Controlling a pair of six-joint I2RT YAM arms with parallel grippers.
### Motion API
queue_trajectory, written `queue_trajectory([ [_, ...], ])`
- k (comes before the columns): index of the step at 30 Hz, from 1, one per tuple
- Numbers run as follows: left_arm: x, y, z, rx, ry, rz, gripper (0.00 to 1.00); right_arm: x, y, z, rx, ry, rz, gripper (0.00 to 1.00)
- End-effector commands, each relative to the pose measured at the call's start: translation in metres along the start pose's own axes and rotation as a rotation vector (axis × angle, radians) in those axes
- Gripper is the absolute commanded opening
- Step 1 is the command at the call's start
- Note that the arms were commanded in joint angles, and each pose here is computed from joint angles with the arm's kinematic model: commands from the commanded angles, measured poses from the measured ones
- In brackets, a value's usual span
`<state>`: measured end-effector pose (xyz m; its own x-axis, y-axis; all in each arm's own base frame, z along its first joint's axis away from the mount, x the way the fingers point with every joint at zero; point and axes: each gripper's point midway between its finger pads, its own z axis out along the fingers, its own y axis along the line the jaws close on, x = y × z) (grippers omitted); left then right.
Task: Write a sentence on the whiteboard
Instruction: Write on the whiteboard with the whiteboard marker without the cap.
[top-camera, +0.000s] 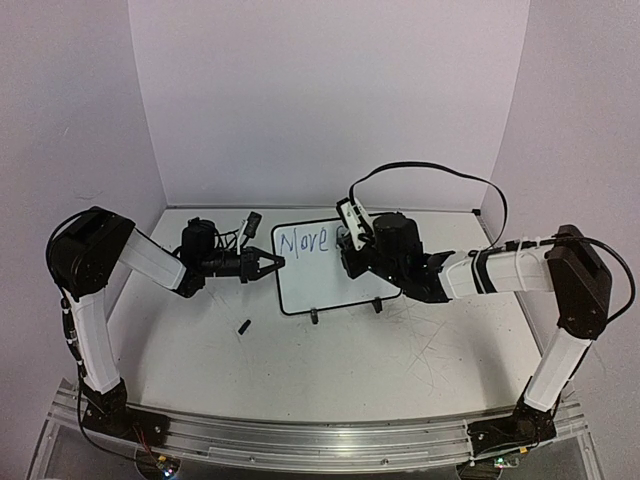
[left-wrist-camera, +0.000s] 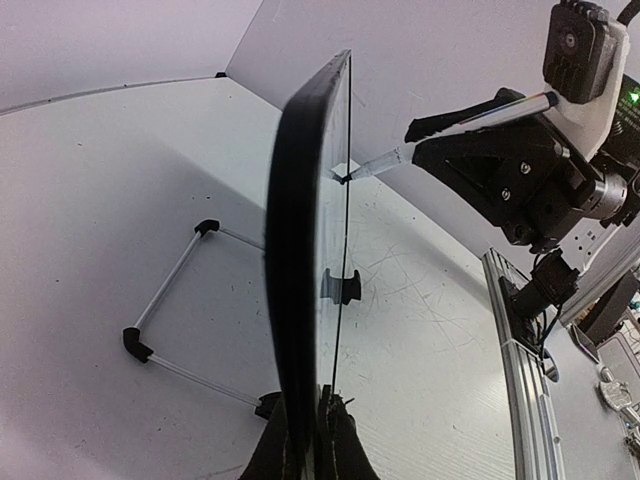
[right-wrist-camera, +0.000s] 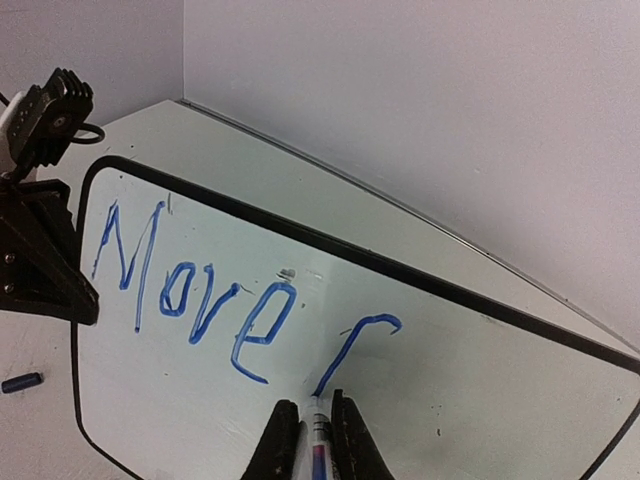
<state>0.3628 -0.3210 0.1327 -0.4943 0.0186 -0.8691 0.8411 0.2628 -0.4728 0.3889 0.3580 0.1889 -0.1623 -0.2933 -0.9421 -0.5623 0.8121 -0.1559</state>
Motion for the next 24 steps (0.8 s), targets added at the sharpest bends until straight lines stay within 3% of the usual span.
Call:
queue_trajectory([
  [1, 0.000, 0.021, 0.002, -0.117, 0.009, 0.036, 0.00, -0.028, 0.002, -0.009, -0.029, -0.066, 0.029, 0.00],
  [9, 0.001, 0.021, 0.002, -0.117, 0.011, 0.036, 0.00, -0.059, -0.008, -0.018, -0.025, -0.145, 0.049, 0.00],
  [24, 0.001, 0.021, 0.001, -0.120, 0.012, 0.039, 0.00, -0.046, -0.009, 0.002, 0.004, -0.110, 0.031, 0.00],
])
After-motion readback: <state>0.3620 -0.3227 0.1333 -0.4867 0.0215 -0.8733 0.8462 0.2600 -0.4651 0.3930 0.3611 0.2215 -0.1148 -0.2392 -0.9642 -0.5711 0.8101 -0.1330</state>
